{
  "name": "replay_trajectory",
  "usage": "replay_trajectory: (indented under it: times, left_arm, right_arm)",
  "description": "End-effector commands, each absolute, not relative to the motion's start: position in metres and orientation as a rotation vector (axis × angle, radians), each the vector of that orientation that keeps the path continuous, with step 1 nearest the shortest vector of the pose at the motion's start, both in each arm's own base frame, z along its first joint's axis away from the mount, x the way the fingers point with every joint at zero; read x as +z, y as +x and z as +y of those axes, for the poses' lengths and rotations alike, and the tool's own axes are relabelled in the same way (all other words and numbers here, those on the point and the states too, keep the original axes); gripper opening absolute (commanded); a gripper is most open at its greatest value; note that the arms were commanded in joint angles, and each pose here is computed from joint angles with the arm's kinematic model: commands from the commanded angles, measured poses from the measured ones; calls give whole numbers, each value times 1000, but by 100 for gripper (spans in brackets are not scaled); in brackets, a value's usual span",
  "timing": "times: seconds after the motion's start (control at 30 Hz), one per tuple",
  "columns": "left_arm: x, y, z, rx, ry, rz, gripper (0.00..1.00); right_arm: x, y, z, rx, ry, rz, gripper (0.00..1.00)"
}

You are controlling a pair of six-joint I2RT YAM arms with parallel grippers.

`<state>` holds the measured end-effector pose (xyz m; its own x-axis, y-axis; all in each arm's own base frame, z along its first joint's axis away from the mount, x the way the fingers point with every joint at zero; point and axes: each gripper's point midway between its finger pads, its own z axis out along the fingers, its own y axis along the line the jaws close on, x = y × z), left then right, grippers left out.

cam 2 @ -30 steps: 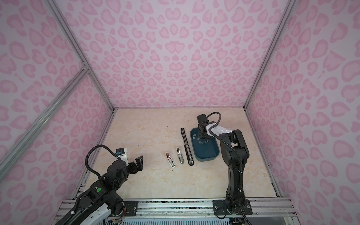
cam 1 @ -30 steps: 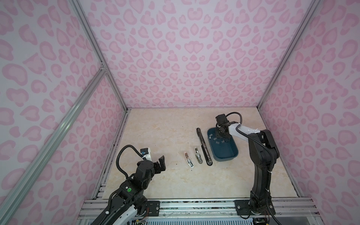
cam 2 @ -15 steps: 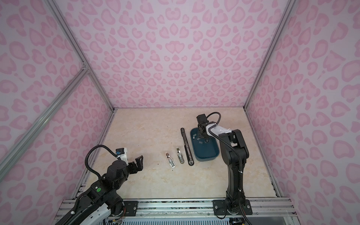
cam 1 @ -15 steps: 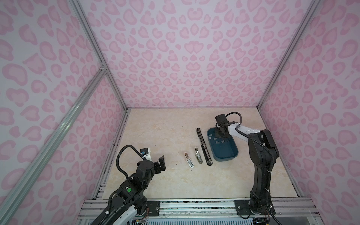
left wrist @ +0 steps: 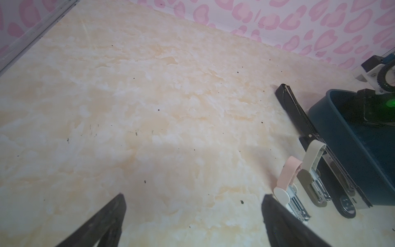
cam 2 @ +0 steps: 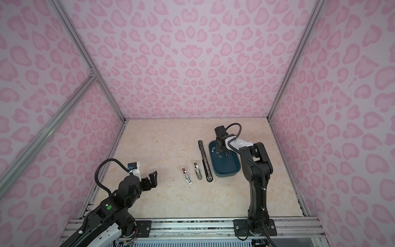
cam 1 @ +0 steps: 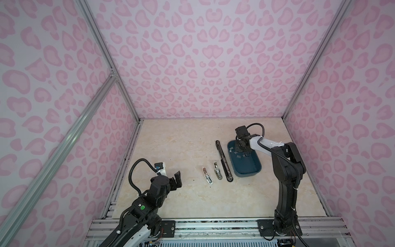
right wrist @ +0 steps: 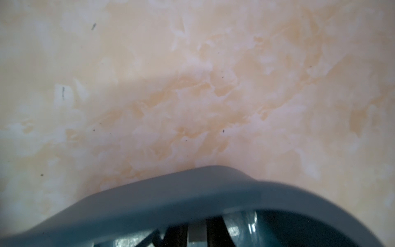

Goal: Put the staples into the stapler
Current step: 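Lower the right gripper into the teal tray and grasp a staple strip, then carry the staple strip with the right gripper toward the small pink stapler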

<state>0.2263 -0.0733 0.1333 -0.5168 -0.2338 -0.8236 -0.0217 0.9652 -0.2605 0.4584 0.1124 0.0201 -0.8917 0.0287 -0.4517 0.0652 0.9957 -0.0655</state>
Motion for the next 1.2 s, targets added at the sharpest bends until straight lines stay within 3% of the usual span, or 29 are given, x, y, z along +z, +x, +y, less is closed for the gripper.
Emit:
replay_trajectory:
  times: [0.0,0.33,0.63,1.17]
  left_arm:
    - [142,230,-74,-279,-194,2068,100]
    - [142,230,-74,-279,-194,2067,100]
    - [142,230,-75,-283,-191,2070,100]
    - [149,233,-66,-247,-234,2025,96]
  right_arm:
    - [6,439,107,-144,60,2750,14]
    - [17,440,109,-139,57,2719,12]
    - [65,430,119,-98,25,2612,11]
    - [157,353,182,38,-236,2357,10]
